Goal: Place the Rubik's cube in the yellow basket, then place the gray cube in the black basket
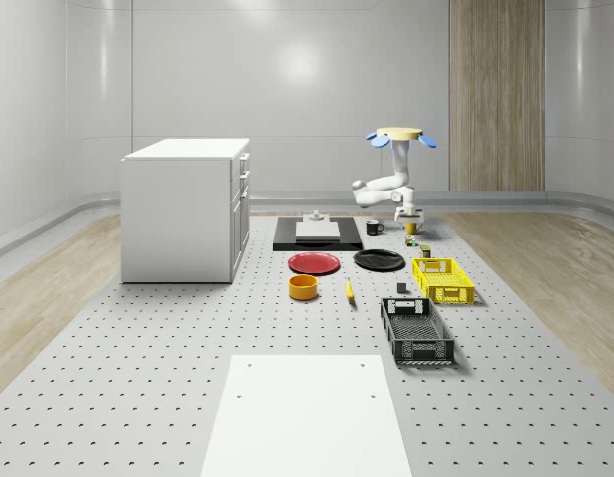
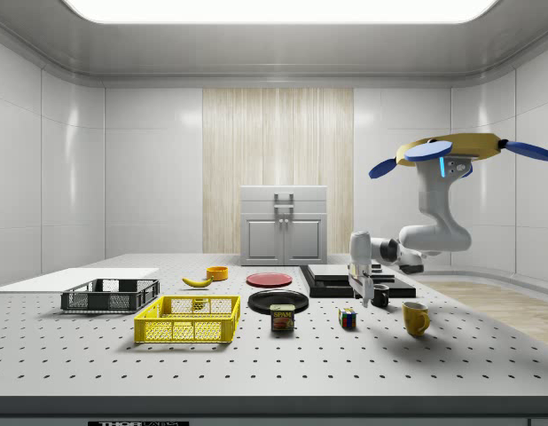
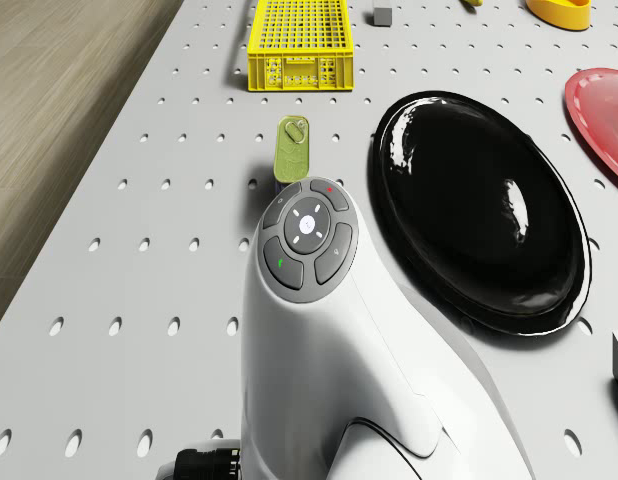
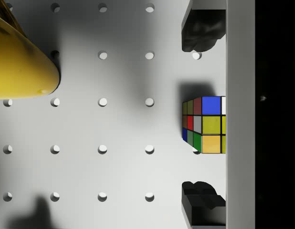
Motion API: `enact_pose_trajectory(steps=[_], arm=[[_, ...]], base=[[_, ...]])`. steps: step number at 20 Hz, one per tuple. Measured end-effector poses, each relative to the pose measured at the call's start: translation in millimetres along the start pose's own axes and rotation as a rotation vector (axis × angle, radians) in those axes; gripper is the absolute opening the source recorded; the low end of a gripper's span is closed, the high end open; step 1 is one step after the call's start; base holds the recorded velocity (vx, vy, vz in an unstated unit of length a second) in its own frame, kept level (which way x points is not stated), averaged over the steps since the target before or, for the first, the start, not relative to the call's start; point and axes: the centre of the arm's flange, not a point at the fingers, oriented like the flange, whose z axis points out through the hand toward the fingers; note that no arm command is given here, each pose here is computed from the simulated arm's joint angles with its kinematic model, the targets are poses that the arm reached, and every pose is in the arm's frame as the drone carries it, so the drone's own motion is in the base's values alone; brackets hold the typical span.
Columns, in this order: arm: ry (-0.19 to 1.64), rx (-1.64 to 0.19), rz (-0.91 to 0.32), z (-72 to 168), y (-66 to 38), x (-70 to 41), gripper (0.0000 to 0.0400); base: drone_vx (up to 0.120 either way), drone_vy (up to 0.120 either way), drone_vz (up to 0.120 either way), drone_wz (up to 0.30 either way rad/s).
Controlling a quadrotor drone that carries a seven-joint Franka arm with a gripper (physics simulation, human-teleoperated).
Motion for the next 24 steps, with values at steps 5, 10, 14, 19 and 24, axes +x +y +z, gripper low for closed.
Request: enact_pose_trajectory(steps=[5, 10, 14, 19, 24], arm=[[0.000, 0.000, 0.000, 0, 0.0, 0.0, 0.0400], [0.000, 0.000, 0.000, 0, 0.0, 0.0, 0.0400], [0.000, 0.000, 0.000, 4, 0.0, 0.0, 0.0400], [0.000, 0.000, 0.000, 14, 0.0, 0.1, 0.0400], [0.000, 0.000, 0.000, 22, 0.0, 0.1, 0.0400]], base=[[0.104, -0.048, -0.096, 0.000], [0.080, 0.000, 0.000, 0.000], [0.000, 0.000, 0.000, 0.000], [0.000, 0.000, 0.000, 0.000], [0.000, 0.000, 0.000, 0.000]])
